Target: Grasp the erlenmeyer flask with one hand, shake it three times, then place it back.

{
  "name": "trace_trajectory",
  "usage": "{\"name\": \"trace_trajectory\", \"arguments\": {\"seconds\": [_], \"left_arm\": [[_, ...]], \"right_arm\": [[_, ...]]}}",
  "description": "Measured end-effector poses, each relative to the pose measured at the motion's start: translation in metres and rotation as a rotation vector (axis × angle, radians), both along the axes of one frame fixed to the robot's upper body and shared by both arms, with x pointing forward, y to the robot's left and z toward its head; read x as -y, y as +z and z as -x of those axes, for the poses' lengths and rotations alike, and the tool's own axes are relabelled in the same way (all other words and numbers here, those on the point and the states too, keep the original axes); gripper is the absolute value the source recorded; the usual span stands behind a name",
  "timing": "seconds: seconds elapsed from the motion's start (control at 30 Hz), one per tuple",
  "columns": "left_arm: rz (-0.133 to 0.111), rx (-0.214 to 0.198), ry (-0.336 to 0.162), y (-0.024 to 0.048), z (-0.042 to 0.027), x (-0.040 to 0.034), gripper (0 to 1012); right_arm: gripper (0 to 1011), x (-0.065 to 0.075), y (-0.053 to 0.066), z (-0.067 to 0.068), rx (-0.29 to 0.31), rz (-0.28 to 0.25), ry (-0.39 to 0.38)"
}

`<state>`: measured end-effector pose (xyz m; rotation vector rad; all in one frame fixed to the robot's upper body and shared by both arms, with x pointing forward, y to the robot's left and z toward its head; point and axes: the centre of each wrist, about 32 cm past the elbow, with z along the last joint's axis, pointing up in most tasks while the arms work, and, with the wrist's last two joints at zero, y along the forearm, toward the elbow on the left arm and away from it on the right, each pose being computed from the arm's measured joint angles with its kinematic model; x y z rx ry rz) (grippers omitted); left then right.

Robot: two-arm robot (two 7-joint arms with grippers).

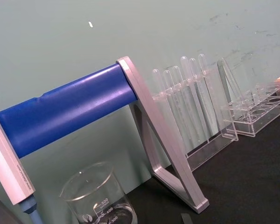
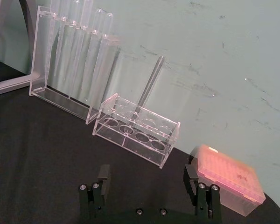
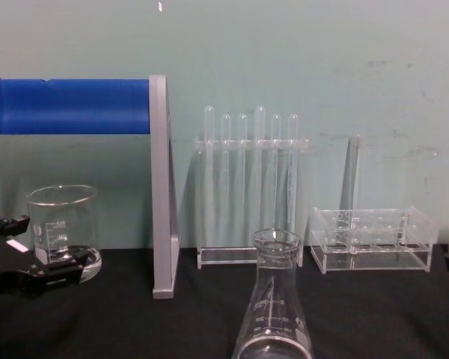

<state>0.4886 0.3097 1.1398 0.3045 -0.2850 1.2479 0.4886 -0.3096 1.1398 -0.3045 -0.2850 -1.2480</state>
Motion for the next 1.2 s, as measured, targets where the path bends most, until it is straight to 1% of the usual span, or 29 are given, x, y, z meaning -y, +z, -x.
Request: {"name": "trace_trajectory", "arguments": {"seconds": [1.2], "left_arm": [[0.0,0.0,0.0,0.0,0.0,0.0,1001]], "right_arm": [[1002,0.0,0.0,0.0,0.0,0.0,0.0]]}}
